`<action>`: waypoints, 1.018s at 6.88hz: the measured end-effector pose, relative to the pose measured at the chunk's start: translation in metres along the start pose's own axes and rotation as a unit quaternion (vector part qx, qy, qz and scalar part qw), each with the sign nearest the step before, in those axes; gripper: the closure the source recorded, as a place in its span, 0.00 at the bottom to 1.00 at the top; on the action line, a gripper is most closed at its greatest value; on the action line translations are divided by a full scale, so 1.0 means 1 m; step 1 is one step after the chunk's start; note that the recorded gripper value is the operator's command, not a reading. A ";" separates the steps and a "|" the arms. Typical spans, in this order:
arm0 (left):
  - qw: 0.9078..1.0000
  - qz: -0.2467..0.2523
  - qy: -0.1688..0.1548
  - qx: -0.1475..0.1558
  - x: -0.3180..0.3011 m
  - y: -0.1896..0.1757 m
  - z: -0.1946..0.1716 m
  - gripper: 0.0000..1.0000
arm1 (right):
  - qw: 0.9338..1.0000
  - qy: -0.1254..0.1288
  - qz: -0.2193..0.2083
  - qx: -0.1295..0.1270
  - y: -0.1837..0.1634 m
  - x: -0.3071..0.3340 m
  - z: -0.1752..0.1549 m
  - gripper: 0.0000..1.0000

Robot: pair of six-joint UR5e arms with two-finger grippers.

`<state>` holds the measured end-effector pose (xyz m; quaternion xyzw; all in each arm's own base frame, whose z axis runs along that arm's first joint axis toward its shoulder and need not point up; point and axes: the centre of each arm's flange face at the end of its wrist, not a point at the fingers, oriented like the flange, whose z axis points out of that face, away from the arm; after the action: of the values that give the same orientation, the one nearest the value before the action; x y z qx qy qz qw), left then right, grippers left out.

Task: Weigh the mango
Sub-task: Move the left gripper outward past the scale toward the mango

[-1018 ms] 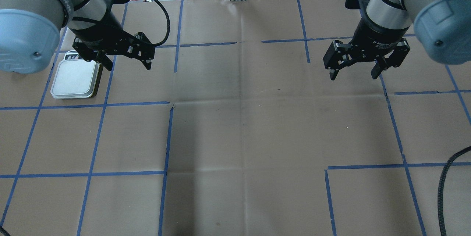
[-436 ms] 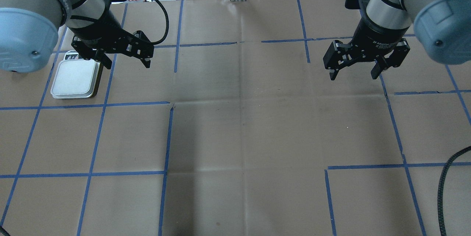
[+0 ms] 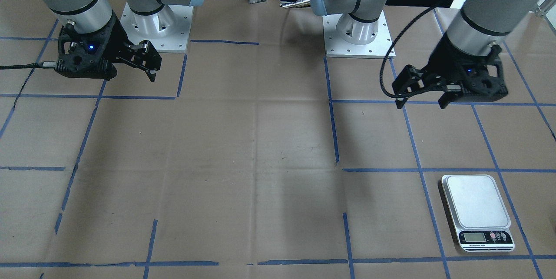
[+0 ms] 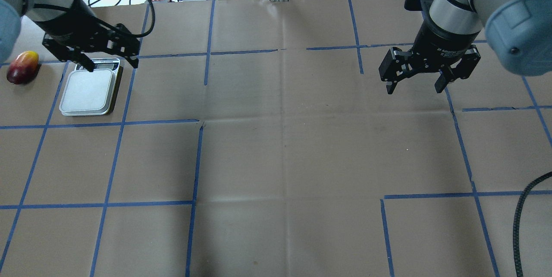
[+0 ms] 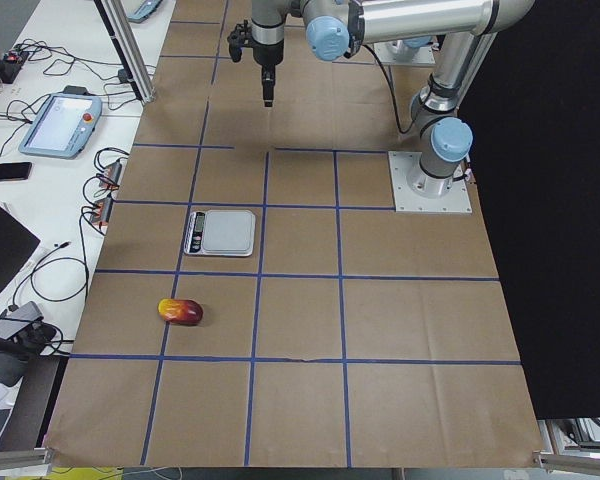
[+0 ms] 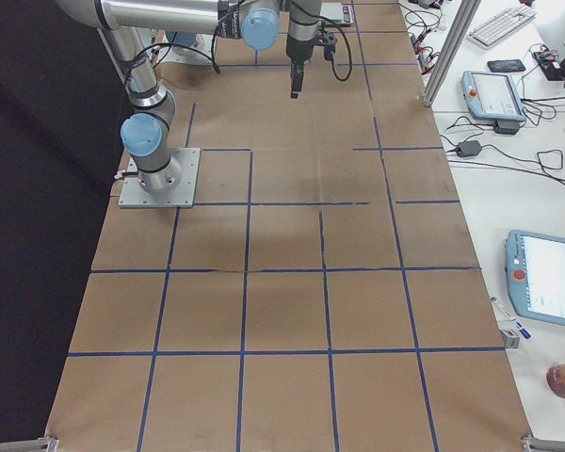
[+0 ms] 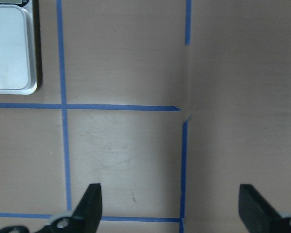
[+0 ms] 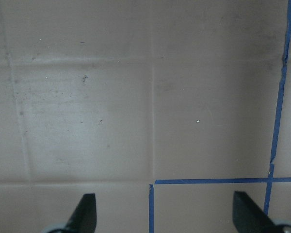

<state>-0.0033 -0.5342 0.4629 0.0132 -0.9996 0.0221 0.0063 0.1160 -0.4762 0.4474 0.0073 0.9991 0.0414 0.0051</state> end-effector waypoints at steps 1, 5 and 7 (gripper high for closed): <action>1.000 0.007 -0.003 0.003 -0.064 -0.014 0.010 0.01 | 1.000 0.000 0.000 0.000 0.000 0.000 0.000 0.00; 0.997 0.066 -0.027 0.023 -0.330 -0.122 0.088 0.01 | 1.000 0.000 0.000 0.000 0.000 0.000 0.000 0.00; 0.996 0.072 -0.037 0.038 -0.421 -0.178 0.135 0.01 | 1.000 0.000 0.000 0.000 0.000 0.000 0.000 0.00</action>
<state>0.4205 -0.7067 0.3307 -0.0578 -0.9960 0.0600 -0.0331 0.1160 -0.4763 0.4472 0.0072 0.9991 0.0417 0.0051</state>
